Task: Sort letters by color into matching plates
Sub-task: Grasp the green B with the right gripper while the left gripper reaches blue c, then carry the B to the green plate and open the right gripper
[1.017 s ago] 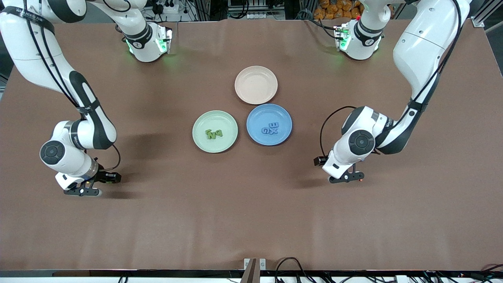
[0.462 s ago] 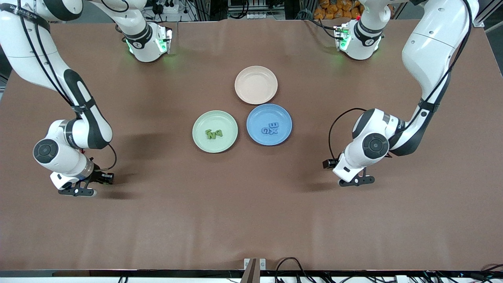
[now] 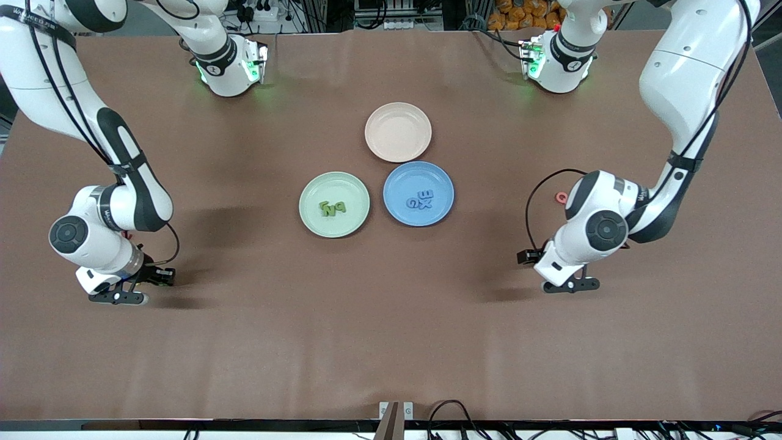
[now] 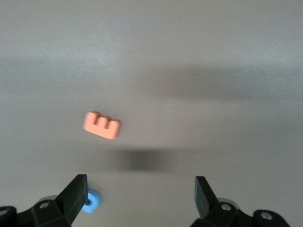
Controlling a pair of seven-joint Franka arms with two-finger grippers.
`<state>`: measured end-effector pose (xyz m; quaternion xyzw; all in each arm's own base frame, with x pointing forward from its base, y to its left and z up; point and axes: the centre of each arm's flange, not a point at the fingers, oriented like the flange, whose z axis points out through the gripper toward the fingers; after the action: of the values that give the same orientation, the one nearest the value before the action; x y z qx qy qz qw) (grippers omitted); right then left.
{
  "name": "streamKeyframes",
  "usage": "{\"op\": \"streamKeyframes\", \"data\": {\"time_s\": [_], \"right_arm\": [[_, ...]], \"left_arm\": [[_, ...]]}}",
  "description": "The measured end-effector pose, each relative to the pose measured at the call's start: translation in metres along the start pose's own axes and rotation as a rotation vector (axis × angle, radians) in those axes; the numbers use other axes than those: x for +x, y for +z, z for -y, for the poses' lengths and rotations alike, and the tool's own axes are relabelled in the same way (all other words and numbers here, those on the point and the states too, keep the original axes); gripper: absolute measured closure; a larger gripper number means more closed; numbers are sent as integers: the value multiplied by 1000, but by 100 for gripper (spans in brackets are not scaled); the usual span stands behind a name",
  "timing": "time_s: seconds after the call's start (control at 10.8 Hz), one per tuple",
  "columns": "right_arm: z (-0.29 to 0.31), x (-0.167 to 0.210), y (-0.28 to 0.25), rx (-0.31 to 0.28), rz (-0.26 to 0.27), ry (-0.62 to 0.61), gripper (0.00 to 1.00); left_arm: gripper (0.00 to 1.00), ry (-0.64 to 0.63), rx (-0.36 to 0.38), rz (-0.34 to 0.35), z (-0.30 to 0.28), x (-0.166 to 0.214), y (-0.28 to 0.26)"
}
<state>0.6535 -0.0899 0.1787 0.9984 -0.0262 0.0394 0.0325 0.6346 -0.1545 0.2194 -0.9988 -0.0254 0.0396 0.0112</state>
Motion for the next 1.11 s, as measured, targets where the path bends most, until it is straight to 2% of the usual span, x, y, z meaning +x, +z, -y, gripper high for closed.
{"op": "streamKeyframes", "data": {"time_s": [0.28, 0.74, 1.11], "right_arm": [[18, 4, -15, 5, -6, 13, 64], [94, -5, -65, 44, 125, 21, 64], [143, -19, -109, 86, 207, -5, 64]], "left_arm": [[0, 53, -2, 15, 44, 8, 5], [0, 66, 13, 52, 59, -19, 16], [0, 67, 0, -10, 70, -46, 15]]}}
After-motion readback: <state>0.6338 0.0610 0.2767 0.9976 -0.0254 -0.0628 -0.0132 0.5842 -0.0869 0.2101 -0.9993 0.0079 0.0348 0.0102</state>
